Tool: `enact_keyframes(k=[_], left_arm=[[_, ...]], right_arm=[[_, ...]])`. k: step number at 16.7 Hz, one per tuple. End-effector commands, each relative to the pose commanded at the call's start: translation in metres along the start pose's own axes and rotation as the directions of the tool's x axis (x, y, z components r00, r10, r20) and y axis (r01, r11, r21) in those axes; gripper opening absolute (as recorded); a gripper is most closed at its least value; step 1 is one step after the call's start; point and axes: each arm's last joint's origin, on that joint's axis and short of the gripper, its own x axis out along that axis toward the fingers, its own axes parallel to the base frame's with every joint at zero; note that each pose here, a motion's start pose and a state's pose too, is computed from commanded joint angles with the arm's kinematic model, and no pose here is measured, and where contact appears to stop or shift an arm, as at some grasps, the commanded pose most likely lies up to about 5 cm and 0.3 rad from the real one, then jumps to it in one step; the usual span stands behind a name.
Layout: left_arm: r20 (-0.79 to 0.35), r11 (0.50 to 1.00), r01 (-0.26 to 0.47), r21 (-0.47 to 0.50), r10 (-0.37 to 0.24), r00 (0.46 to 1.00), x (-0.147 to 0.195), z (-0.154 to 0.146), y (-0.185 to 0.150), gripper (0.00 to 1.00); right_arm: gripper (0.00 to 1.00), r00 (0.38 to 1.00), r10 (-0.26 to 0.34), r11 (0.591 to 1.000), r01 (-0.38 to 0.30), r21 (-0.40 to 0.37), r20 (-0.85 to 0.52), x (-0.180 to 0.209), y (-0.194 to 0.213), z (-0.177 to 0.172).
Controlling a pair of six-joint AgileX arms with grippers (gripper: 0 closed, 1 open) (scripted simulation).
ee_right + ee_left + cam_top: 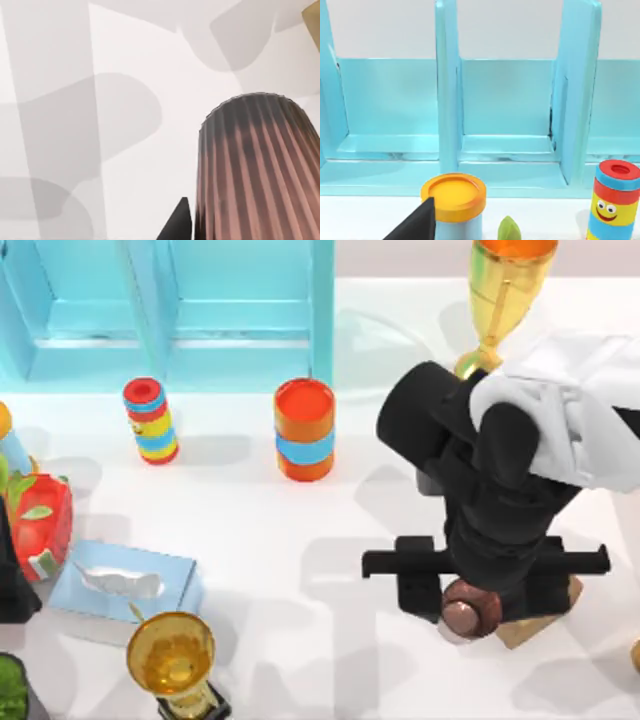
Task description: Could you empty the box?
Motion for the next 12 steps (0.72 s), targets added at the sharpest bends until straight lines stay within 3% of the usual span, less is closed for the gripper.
enact_keyframes(k=[8,12], left_arm=[[0.000,1.000,0.000,0.000,0.000,1.000,0.000,0.000,0.000,1.00],[0.000,1.000,0.000,0.000,0.000,1.000,0.000,0.000,0.000,1.00]], right_arm=[[0.00,1.000,0.005,1.000,-0.005,-0.004,0.007,0.042,0.001,-0.001],[0.00,1.000,0.003,1.000,-0.003,-0.004,0.006,0.043,0.001,-0.001]])
